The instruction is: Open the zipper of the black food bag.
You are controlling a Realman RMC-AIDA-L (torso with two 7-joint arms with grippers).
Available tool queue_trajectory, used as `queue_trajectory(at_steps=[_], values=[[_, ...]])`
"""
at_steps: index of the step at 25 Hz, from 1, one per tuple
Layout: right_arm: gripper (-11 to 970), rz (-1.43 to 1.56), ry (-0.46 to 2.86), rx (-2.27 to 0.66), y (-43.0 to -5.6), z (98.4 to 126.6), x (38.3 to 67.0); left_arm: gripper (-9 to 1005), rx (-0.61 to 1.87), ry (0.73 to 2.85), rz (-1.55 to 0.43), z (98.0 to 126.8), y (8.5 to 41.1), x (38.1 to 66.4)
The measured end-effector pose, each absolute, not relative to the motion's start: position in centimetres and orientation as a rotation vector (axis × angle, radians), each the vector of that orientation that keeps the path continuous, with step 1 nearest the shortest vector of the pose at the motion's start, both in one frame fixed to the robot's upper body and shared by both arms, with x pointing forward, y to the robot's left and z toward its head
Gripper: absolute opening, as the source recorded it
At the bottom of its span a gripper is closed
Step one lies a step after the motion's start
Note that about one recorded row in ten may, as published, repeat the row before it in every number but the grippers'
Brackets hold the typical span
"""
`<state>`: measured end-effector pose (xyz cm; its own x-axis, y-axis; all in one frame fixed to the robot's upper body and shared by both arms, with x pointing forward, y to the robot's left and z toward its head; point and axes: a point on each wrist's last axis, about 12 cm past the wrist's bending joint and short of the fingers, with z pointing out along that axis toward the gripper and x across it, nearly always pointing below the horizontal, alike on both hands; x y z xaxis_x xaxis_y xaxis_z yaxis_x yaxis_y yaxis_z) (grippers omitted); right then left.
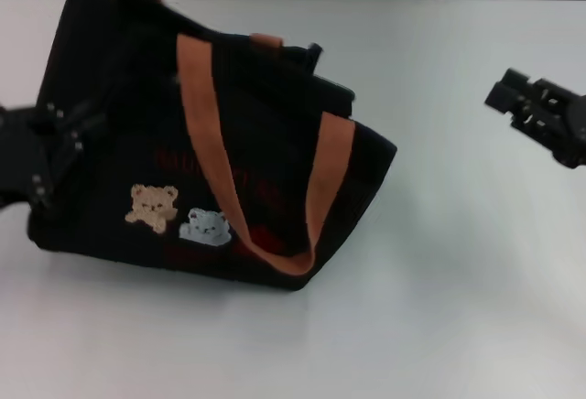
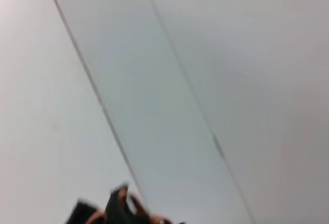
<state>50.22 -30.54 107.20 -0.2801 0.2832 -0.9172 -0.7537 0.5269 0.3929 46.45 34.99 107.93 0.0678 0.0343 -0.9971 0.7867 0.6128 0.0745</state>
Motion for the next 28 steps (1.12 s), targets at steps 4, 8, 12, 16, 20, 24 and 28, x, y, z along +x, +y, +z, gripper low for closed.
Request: queue_trajectory(at_steps=[4,8,12,16,20,24,28], values=[[414,1.060,1.520,-0.394,-30.6,107.3,50.0,152,0.683,1.425,-0.612,104.8,33.3,44.7],[534,1.067,1.510,-0.389,-30.2,107.2,50.0,155,0.634,1.407,-0.617,103.4,31.2,44.6],[655,1.078,1.498,-0.365,-30.2,107.1,49.7,159,0.586,1.350,-0.645,102.7,28.0,45.1],[655,1.069,1.454,-0.247,-31.3,106.7,48.5,162,0.542,1.336,-0.693,102.7,24.8,46.6],[655,1.037,1.387,-0.161,-32.5,106.7,47.0,165,0.477,1.390,-0.727,102.8,22.2,48.7],[655,1.033,1.371,-0.154,-32.8,106.8,46.6,169,0.461,1.468,-0.803,102.6,20.9,49.9],[655,1.023,1.376,-0.133,-33.0,106.5,46.3,172,0.433,1.502,-0.864,102.6,21.6,50.0]])
